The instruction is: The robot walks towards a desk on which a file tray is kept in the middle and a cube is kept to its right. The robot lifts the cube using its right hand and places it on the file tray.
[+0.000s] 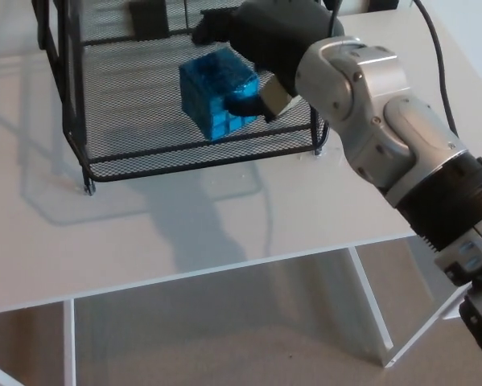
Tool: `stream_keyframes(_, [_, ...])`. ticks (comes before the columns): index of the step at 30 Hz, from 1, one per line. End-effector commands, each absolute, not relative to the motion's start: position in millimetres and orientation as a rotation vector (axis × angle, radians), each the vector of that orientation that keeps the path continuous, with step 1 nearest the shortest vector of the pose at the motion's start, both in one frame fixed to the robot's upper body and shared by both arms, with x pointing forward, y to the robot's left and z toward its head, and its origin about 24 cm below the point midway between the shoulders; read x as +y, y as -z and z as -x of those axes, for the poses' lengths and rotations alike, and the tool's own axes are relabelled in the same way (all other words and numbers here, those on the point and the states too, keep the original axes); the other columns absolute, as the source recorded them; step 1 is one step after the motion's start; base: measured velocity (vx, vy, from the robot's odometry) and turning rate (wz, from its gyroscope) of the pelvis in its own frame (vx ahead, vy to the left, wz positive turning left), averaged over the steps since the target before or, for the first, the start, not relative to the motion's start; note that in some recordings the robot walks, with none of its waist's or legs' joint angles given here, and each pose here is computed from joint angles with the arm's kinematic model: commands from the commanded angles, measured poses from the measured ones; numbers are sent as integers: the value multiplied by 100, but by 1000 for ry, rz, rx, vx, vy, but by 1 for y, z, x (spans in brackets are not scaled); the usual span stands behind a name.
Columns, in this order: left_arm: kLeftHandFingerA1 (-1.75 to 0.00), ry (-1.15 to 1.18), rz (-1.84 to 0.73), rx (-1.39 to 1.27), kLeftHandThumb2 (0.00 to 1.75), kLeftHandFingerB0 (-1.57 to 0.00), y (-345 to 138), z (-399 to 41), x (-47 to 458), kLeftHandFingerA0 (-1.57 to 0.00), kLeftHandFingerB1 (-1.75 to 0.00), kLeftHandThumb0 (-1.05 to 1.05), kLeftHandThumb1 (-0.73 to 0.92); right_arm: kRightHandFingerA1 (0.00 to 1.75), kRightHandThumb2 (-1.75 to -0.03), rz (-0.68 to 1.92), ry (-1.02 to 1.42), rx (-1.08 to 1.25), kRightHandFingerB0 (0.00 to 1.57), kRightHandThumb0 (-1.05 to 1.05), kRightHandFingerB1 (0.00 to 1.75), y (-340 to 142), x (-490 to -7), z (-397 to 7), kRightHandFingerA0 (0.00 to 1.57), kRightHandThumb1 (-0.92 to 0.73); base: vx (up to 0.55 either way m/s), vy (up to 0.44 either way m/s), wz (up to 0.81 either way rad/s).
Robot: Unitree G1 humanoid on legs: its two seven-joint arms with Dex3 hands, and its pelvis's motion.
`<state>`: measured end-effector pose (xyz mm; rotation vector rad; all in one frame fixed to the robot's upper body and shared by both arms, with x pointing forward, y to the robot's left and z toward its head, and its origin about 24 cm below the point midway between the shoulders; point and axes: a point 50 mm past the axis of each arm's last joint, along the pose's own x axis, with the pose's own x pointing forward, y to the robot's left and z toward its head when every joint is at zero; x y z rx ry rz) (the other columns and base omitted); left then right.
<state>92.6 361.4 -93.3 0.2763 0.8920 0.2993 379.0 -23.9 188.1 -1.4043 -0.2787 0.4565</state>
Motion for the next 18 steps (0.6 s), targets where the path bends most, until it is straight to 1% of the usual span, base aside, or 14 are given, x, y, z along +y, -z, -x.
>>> stream_keyframes(1, [-73,-281,-348,921,109,-32,92,-85,366,-51,-60,-43,68,0,-64,1524,-423,-256,0,-72,1,-209,-24,-380,0,-43,0,0,0])
stream_keyframes(2, [-65,-286,-346,932,65,-37,92,-85,367,-47,-51,-48,89,25,-85,1570,-429,-260,0,-89,8,-216,-25,-381,0,-53,0,0,0])
stream_keyframes(5, [-76,-325,-328,949,66,-41,93,-83,368,-50,-58,-48,87,32,-87,1638,-431,-258,0,-83,13,-235,-28,-380,0,-48,0,0,0])
stream_keyframes(7, [-72,-321,-338,956,67,-37,93,-82,370,-51,-54,-51,84,32,-86,1628,-437,-261,0,-80,13,-250,-35,-378,0,-47,0,0,0])
stream_keyframes(9, [-73,-316,-349,956,68,-39,92,-81,371,-51,-57,-53,83,34,-87,1635,-439,-280,0,-79,16,-258,-39,-377,0,-45,0,0,0])
stream_keyframes(10, [-73,-318,-348,959,109,-30,93,-80,371,-53,-59,-44,67,32,-87,1634,-434,-281,0,-81,12,-263,-41,-377,0,-48,0,0,0])
stream_keyframes(11, [-75,-322,-341,960,108,-31,93,-79,371,-55,-60,-44,66,29,-88,1633,-433,-282,0,-84,9,-270,-45,-376,0,-51,0,0,0])
stream_keyframes(12, [-76,-324,-334,959,67,-38,93,-78,371,-51,-55,-51,83,29,-88,1632,-430,-280,0,-88,8,-280,-49,-374,0,-53,0,0,0])
stream_keyframes(13, [-76,-325,-331,959,67,-38,93,-78,371,-51,-55,-51,83,29,-88,1631,-428,-279,0,-88,8,-287,-52,-373,0,-53,0,0,0])
stream_keyframes(14, [-76,-328,-326,962,67,-38,94,-76,370,-51,-55,-51,83,27,-81,1523,-439,-275,0,-79,10,-315,-70,-366,0,-48,0,0,0])
stream_keyframes(15, [-76,-328,-326,962,67,-38,94,-76,370,-51,-55,-51,83,27,-81,1523,-440,-274,0,-79,10,-315,-70,-366,0,-48,0,0,0])
stream_keyframes(16, [-74,-302,-340,981,109,-27,93,-74,372,-51,-58,-45,66,29,-83,1487,-427,-292,0,-79,17,-324,-77,-364,0,-45,0,0,0])
stream_keyframes(17, [-65,-291,-350,979,65,-36,94,-73,371,-46,-50,-52,86,21,-85,1452,-396,-312,0,-83,13,-335,-87,-360,0,-49,0,0,0])
stream_keyframes(18, [-76,-294,-348,975,67,-33,94,-73,369,-49,-54,-53,86,16,-85,1332,-350,-322,0,-89,7,-357,-111,-354,0,-54,0,0,0])
